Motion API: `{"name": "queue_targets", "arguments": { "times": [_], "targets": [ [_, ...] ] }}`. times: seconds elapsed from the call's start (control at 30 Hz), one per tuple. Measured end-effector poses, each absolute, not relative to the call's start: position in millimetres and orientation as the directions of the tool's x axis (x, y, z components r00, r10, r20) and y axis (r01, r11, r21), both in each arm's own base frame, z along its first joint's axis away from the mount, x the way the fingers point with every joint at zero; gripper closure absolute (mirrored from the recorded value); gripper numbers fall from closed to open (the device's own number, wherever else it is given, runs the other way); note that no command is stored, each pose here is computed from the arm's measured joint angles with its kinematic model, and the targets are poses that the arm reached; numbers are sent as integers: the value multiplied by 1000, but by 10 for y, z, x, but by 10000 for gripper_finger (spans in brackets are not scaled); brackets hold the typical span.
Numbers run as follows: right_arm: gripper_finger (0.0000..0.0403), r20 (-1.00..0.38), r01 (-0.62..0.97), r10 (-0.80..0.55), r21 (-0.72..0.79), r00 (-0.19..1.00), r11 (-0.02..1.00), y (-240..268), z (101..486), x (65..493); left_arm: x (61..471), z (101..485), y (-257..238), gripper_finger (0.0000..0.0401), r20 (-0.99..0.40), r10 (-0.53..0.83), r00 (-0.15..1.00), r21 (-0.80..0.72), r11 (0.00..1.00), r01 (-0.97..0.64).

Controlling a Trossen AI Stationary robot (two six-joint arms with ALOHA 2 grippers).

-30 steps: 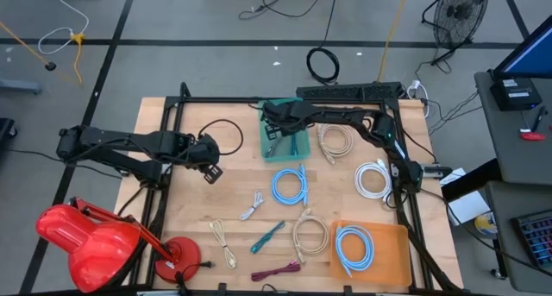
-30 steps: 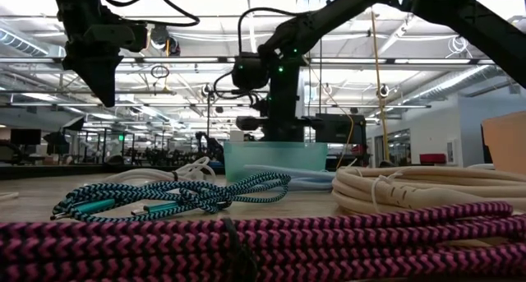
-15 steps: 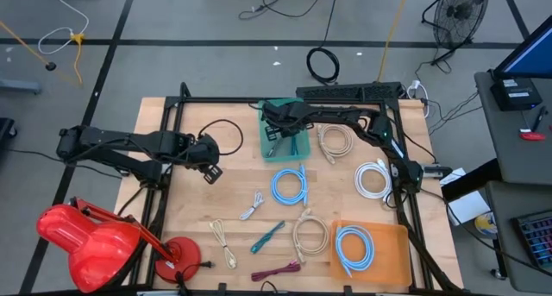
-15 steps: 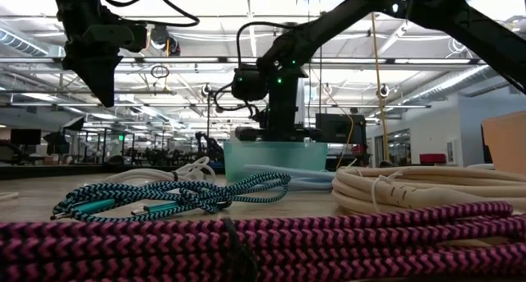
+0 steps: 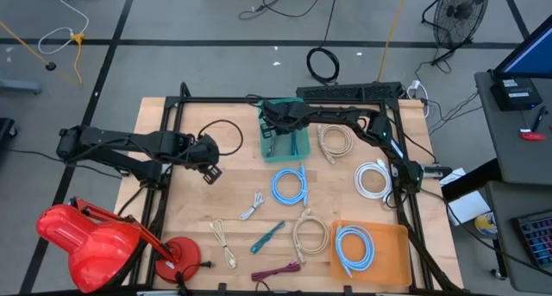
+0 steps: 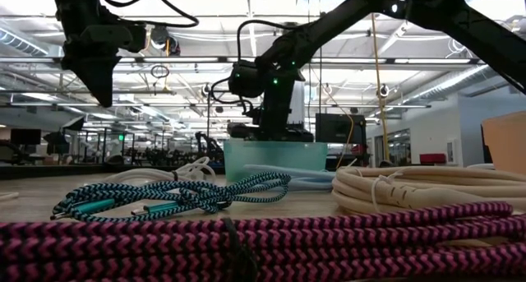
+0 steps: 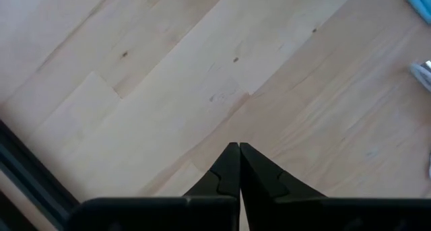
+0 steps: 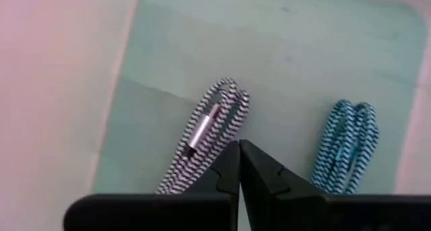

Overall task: Pick & Place USB Port
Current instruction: Put the black charger cable into the blue bin

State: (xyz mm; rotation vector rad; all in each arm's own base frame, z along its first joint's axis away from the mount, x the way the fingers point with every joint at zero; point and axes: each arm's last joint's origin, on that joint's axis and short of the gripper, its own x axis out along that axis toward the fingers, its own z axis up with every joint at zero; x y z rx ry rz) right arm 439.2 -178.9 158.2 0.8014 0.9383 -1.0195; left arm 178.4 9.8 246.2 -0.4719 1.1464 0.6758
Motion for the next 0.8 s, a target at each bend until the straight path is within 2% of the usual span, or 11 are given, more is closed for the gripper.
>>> {"name": "queue_targets", "arguments": {
  "times": [0.23,0.4,0.6,0.8],
  "targets": [
    [403,-894,908,-311,198,322,370,-1753,1609,4484,1774,2461,104,398,-934,264,241,22,715,-699],
    [403,-894,907,-306,205,326,369,-1734,1610,4493,1774,2461,104,399,-934,264,242,22,715,-699],
    [403,-878,873,-255,287,404,393,-1738,1552,4564,1775,2461,104,399,-933,265,242,22,716,-698],
    [403,-889,876,-246,270,386,399,-1712,1496,4563,1775,2461,104,397,-933,265,242,22,716,-698]
  ]
}}
